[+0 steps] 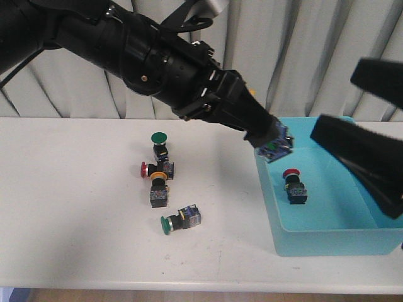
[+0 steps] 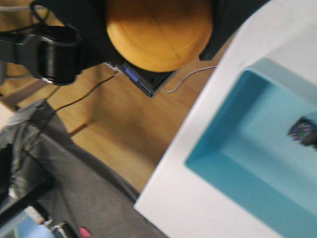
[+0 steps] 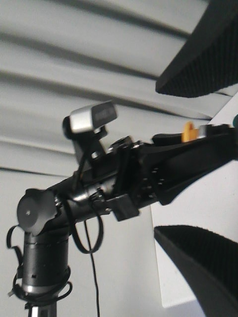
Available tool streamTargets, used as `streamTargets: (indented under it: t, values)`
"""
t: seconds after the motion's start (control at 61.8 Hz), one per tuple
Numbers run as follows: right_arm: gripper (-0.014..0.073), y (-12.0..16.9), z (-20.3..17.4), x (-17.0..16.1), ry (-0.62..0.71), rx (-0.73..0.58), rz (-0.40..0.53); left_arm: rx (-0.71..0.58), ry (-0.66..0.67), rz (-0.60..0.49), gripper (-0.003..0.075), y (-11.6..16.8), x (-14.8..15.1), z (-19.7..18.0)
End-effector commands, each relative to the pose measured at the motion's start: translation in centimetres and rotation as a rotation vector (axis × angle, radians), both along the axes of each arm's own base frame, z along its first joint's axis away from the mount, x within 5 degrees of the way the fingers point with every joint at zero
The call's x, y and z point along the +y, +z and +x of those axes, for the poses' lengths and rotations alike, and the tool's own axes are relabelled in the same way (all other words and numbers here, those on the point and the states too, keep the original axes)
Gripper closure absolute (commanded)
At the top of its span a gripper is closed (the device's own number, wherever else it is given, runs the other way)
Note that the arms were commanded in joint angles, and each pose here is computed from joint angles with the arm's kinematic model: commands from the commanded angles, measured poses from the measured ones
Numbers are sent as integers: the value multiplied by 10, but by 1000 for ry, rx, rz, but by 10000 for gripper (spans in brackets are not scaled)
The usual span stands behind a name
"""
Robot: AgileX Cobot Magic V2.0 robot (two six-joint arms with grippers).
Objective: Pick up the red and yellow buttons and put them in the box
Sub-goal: 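Lift the yellow button with the left gripper toward the right gripper above the box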
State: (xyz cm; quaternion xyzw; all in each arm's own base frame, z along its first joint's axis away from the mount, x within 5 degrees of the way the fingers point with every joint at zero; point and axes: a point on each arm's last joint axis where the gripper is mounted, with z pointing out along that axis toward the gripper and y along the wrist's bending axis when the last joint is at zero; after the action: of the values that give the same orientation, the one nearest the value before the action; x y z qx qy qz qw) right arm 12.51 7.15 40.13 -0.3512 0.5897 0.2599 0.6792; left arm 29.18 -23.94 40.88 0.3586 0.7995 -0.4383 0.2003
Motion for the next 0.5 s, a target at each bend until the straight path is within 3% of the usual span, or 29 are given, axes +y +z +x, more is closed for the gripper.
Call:
streamTargets:
  t: [0.0, 0.486]
  values:
    - [78, 25, 2, 2, 46, -29, 18, -17, -40, -133, 727, 33, -1, -22]
    - [78, 24, 11, -3, -48, 9, -67, 11, -106, -304, 727, 53, -3, -35]
